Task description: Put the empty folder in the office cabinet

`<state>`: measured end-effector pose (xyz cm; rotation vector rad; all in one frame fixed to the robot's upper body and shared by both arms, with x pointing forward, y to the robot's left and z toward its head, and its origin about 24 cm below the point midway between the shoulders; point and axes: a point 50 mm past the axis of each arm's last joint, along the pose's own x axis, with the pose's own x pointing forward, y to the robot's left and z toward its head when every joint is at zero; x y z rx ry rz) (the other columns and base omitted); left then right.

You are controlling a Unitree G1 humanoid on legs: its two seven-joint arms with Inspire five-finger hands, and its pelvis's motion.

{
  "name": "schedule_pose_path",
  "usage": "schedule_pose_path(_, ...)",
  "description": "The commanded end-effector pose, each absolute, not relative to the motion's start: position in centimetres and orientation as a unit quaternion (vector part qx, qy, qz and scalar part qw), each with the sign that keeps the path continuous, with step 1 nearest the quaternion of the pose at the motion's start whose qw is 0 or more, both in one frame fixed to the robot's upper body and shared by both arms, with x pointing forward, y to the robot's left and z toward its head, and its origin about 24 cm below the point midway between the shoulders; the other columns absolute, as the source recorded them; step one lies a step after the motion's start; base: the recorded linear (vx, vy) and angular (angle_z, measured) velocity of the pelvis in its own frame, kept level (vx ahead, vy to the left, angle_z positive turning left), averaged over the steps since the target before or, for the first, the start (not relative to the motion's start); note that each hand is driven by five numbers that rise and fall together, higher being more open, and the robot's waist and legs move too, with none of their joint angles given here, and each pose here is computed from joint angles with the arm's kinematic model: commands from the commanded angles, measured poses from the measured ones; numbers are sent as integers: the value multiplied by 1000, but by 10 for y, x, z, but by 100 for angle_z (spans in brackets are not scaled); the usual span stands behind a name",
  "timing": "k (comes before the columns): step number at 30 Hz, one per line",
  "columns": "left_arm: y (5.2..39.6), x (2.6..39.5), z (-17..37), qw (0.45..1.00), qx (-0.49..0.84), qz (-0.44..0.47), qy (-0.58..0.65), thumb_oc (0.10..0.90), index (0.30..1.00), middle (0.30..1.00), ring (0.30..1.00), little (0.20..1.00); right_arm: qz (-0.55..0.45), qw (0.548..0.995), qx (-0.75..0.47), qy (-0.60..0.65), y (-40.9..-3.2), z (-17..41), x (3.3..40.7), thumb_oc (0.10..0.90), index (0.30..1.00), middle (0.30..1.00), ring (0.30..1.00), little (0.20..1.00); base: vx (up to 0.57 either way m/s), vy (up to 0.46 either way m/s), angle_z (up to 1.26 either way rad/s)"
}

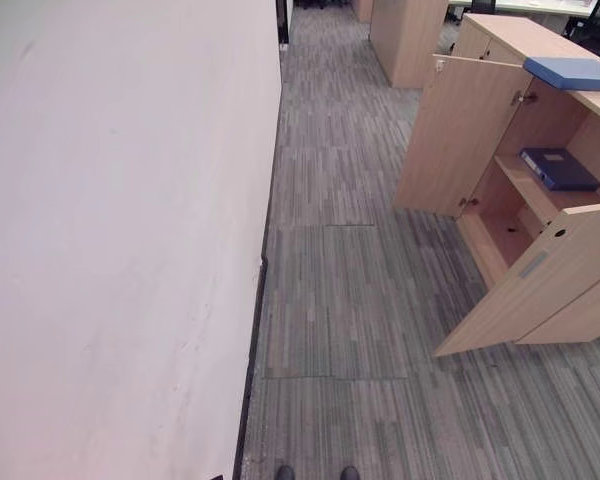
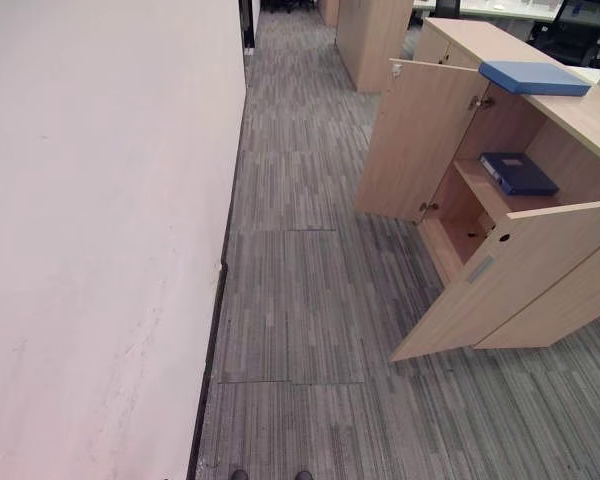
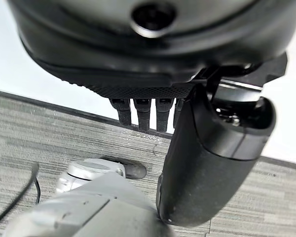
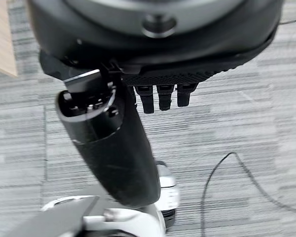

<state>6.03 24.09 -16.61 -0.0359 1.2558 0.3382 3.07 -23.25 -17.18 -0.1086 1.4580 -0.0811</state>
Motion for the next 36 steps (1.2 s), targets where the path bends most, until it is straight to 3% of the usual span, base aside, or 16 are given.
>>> schedule_pose_path(1,240,69,-165,800,2,142,583,800,900,900,900,900,7,751,-87,654,-230,-171,51,800,900,900,900,900,12,-213,13)
schedule_pose_path(5,241,72,-164,803,-12,163,573,800,900,900,900,900,3,749,-118,652,-242,-167,59,800,900,900,900,900,55,-125,10)
schedule_pose_path(13,240,40,-169,771,-36,192,606,800,900,900,900,900,11,759,-135,637,-245,-164,71,800,900,900,900,900,250,48,3)
schedule_pose_path(18,242,15,-171,745,-41,209,633,800,900,900,900,900,5,755,-112,646,-240,-167,61,800,900,900,900,900,379,193,-45)
schedule_pose_path(25,249,16,-169,750,-32,204,628,800,900,900,900,900,8,752,-91,653,-234,-169,54,800,900,900,900,900,342,276,-35)
schedule_pose_path(31,263,25,-164,758,-6,202,620,800,900,900,900,900,26,796,-95,597,-226,-164,90,800,900,900,900,900,314,338,-16)
schedule_pose_path(32,262,29,-164,760,13,185,622,800,900,900,900,900,25,819,-96,565,-208,-158,129,800,900,900,900,900,243,100,21)
schedule_pose_path(36,258,20,-166,753,20,174,634,800,900,900,900,900,4,817,-93,568,-220,-157,127,800,900,900,900,900,295,29,48)
